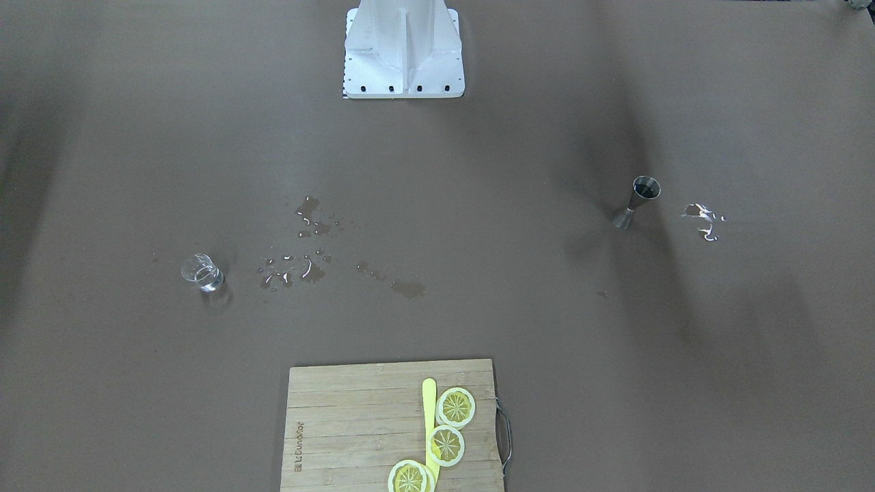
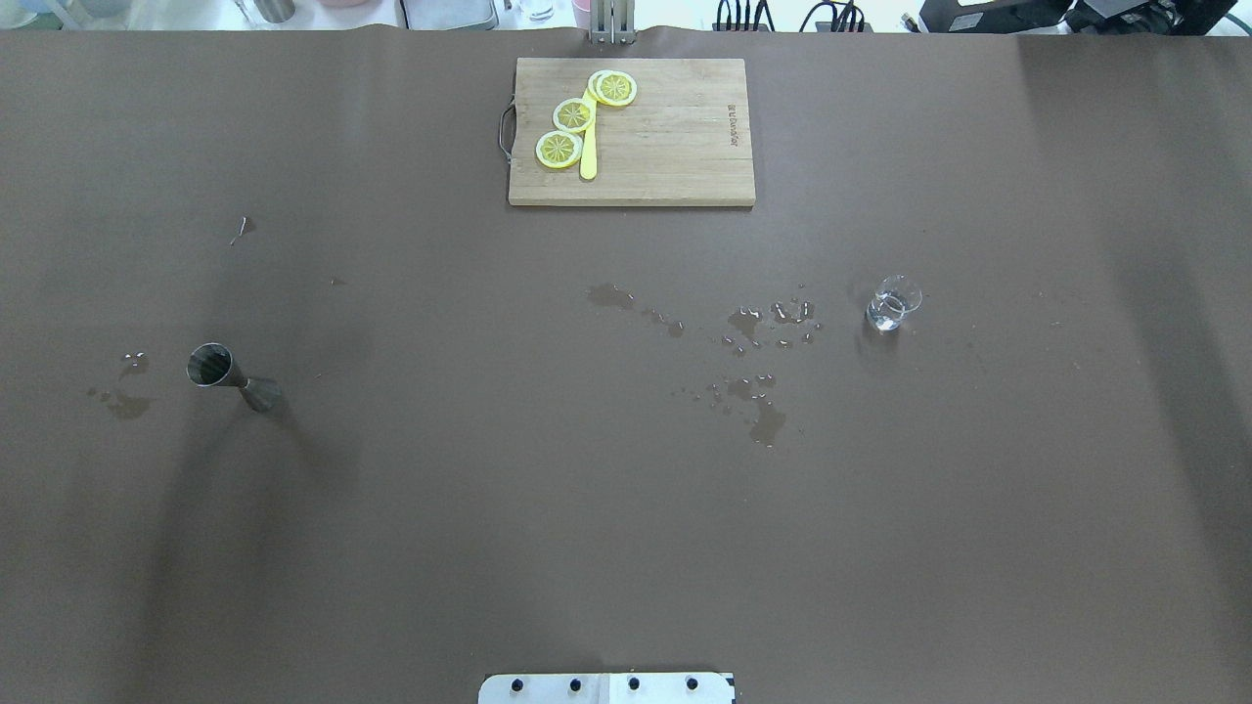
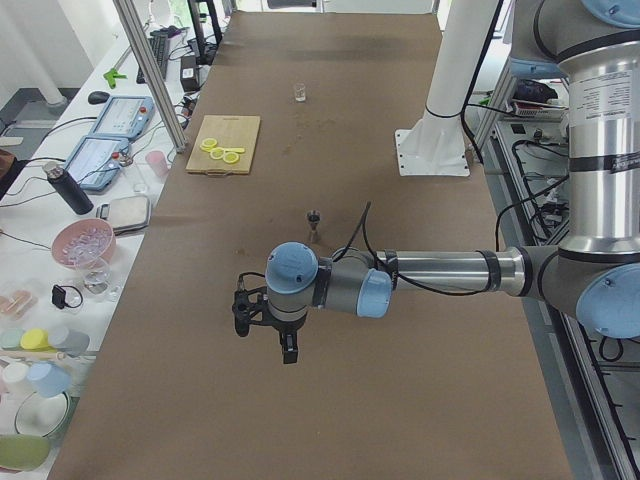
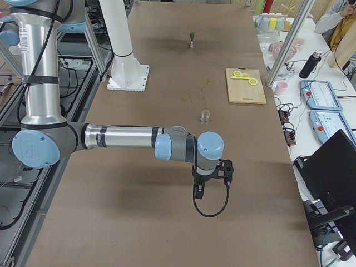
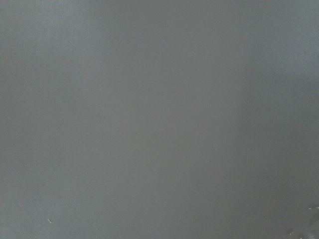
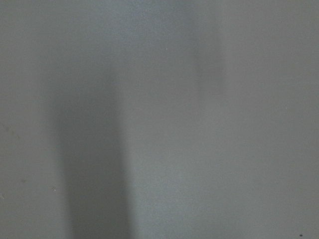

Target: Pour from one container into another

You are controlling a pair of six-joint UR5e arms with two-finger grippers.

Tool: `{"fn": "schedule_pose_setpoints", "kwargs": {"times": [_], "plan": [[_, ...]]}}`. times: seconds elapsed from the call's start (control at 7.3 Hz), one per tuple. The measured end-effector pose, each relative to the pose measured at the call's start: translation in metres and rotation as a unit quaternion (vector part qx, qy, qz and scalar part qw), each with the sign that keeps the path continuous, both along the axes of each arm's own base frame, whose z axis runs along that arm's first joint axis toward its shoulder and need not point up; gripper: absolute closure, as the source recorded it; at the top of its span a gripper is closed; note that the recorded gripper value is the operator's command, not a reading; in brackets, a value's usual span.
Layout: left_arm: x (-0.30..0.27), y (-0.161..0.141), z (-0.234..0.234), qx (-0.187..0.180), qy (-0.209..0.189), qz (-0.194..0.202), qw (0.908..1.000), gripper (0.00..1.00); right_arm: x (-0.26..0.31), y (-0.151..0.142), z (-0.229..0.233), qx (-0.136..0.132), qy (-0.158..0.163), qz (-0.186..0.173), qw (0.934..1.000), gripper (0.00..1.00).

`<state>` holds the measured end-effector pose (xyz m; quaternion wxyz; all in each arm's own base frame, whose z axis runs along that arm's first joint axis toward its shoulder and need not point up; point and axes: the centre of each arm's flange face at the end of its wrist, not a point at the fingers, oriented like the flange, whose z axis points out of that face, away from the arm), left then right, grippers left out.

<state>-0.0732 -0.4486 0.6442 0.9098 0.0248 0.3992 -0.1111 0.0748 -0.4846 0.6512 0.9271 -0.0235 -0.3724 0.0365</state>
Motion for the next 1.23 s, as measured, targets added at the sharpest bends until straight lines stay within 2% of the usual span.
{"fn": "schedule_pose_setpoints", "kwargs": {"times": [0.55,1.23], "plan": [[0.0000,0.0002,-0.0004,-0.005,0.000,0.000,1.0000,0.01,-0.0002,0.0012,-0.0022,0.006,-0.001,-0.003,1.0000,0.00],[0.0001,-0.0009,-0.0012,-0.004,0.000,0.000,1.0000,0.01,0.0000,0.0013,0.0050,-0.001,0.000,-0.002,1.0000,0.00]]}}
